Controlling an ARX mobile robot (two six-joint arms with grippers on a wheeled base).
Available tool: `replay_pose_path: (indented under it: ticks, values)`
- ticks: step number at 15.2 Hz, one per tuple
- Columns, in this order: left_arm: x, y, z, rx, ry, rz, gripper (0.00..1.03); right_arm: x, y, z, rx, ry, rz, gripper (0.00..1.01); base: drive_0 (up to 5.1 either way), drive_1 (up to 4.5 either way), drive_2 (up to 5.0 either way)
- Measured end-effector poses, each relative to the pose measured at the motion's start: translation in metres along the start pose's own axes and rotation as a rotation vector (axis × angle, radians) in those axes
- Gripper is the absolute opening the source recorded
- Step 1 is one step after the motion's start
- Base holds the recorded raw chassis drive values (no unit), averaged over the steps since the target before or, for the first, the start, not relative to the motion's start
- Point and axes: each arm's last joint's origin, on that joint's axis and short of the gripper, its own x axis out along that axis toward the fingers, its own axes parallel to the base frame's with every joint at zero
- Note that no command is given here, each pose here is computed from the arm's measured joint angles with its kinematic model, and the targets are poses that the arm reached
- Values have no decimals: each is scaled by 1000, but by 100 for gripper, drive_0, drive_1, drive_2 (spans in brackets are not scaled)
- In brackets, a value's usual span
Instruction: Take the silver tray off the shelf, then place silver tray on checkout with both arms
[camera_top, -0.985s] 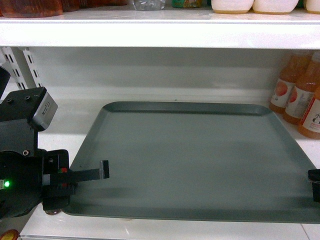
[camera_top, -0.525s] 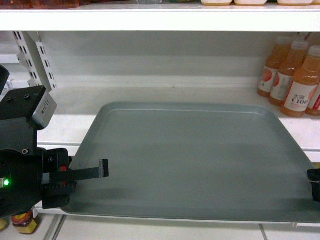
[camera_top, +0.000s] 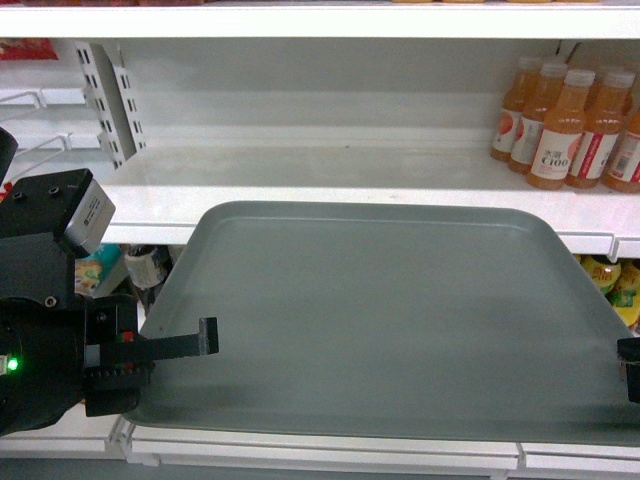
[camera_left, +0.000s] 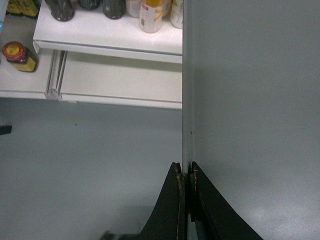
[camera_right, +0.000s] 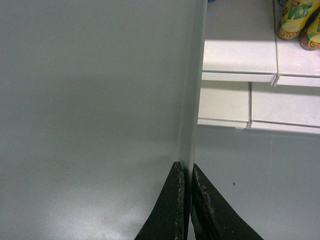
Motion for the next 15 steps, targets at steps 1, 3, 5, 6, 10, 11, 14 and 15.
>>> replay_pose_path:
  ticks: [1,3,5,6,10,11,14,15]
  values:
    - [0,1,0,0,3,5,2,0,1,0,-1,1,3,2,17,-411,446]
    - [0,0,0,0,0,0,2,0,0,0,0,-1,1,2,15,-414,443]
    - [0,0,0,0,-2,0,2,0,0,0,0,0,0,2,20,-408,449]
    - [0,0,0,0,-3,1,2,0,0,0,0,-2,1,2,18,-411,447]
    - [0,0,0,1,-1,1,2,0,0,0,0,-1,1,2,13,-416,442]
    - [0,0,0,1,-3,1,2,0,0,0,0,0,0,2,3,-425,432]
    - [0,0,0,1,-3,1,2,0,0,0,1,0,0,2,3,-424,431]
    - [0,0,0,1,-3,2,2,0,0,0,0,-2,1,2,3,-424,430]
